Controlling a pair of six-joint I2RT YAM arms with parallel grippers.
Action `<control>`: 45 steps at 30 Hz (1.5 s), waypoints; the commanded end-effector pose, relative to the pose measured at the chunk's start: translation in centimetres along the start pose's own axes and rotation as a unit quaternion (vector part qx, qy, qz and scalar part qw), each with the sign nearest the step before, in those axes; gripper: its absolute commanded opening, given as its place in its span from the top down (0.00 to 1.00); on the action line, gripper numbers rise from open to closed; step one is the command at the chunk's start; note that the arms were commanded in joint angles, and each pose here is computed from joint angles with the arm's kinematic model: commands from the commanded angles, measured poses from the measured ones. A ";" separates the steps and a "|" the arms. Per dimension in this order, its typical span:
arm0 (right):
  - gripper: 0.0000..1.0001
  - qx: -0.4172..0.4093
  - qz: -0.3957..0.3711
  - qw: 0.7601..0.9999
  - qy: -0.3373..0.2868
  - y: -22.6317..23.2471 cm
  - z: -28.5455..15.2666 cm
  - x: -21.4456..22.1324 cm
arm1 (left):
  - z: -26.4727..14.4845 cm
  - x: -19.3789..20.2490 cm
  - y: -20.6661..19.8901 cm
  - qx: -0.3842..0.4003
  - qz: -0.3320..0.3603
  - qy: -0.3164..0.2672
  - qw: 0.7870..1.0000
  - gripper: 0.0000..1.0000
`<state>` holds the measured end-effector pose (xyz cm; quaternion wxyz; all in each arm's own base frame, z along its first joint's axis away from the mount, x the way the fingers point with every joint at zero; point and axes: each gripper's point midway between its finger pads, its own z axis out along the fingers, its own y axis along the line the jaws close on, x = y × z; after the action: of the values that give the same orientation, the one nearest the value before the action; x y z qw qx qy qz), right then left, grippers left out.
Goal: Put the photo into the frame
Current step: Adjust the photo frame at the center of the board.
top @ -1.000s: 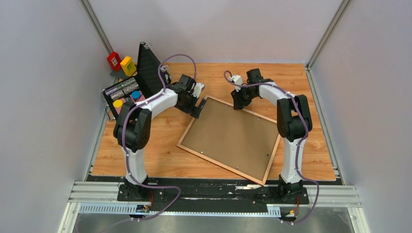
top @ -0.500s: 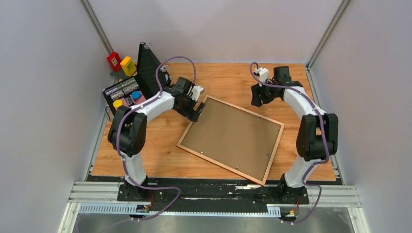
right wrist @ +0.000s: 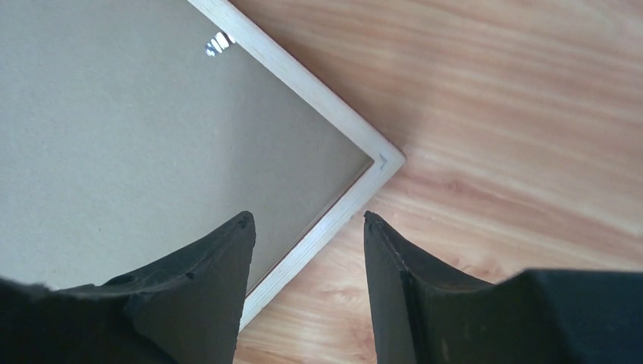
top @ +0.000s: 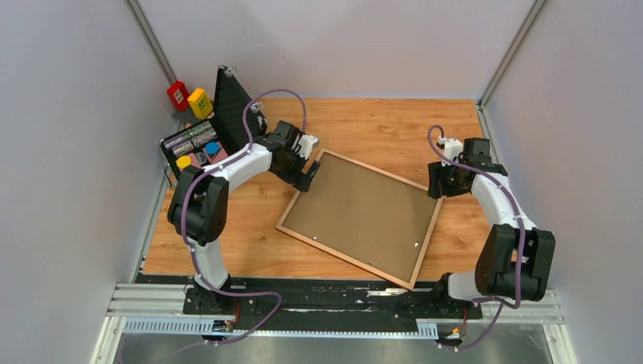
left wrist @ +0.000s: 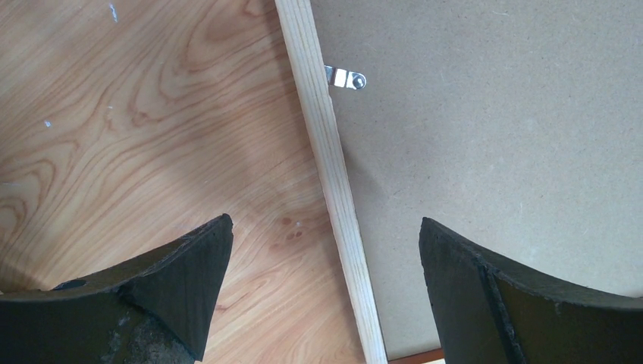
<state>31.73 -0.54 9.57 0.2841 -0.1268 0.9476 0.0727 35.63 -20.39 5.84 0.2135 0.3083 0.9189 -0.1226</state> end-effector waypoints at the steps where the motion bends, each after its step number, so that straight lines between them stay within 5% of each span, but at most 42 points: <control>1: 0.47 0.014 0.044 0.999 0.018 -0.4 -0.4 1.9 | -1.4 -1.1 -0.5 0.010 0.008 -0.026 1.000 0.00; 18: 0.56 0.011 0.107 0.990 0.091 -1.7 3.1 6.0 | -0.6 -0.5 -0.7 0.020 0.007 -0.015 1.000 0.00; 25: 0.76 0.003 0.115 0.987 0.110 -1.9 4.3 6.3 | -0.4 -0.3 -0.8 0.021 0.007 -0.013 1.000 0.00; 32: 0.99 -0.004 0.119 0.988 0.103 -2.5 5.2 4.7 | -0.7 -0.2 0.5 -0.014 0.007 -0.011 1.000 0.00; 45: 1.00 -0.013 0.133 0.990 0.039 -5.0 7.8 -2.3 | -3.4 -1.2 3.7 -0.119 0.007 -0.041 0.992 0.00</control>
<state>35.07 -3.04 2.82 0.1788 -0.0050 0.9774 0.1127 35.90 -17.86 5.83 0.2267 0.2943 0.9267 -0.0575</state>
